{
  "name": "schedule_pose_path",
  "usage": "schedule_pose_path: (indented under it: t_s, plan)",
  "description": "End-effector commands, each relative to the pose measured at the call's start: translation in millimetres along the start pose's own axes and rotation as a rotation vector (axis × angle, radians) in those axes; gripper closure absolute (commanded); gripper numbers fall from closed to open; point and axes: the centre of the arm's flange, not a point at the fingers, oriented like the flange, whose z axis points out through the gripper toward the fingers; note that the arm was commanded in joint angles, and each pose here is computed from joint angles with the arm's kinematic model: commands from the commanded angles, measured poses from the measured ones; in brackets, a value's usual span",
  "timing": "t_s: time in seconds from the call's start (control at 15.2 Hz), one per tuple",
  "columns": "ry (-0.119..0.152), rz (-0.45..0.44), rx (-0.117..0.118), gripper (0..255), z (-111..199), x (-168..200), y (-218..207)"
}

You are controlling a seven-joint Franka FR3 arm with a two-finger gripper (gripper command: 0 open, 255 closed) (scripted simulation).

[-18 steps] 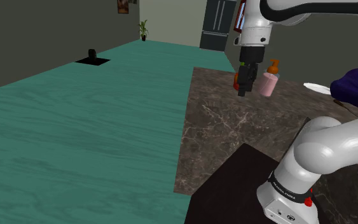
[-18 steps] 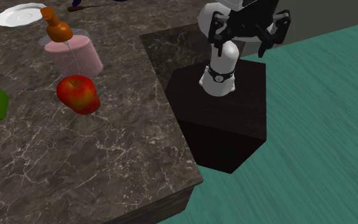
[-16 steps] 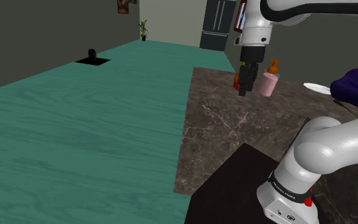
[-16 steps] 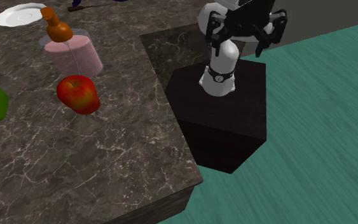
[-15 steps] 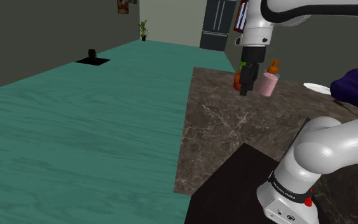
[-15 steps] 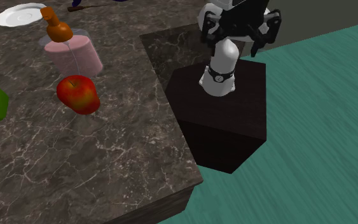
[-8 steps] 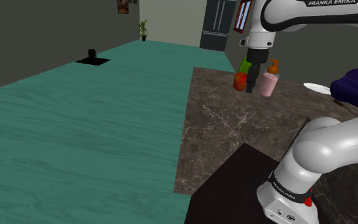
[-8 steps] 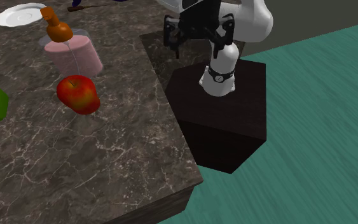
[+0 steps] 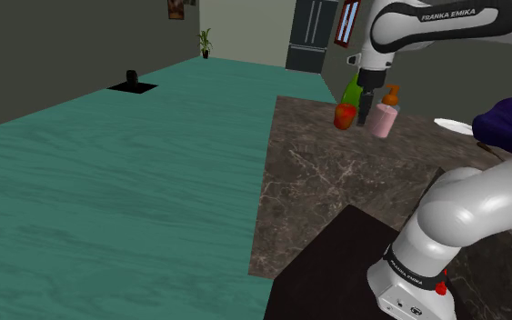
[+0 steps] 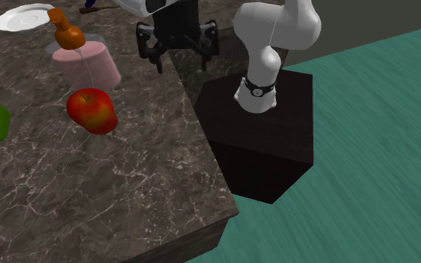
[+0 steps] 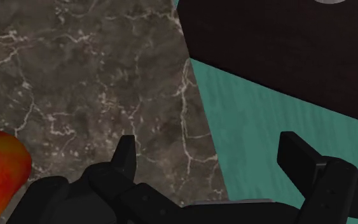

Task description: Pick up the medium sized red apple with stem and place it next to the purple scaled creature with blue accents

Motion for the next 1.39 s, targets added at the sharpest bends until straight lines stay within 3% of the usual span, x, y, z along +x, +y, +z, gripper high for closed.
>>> schedule_pose_path:
  t_s: [0.0, 0.86, 1.32]
  plan:
    - [0.007, -0.034, -0.022, 0, 0, -1, 23]
    - [0.059, -0.232, -0.152, 0, -2, 11, 174]
    - [0.061, -0.240, -0.157, 0, 29, 14, 185]
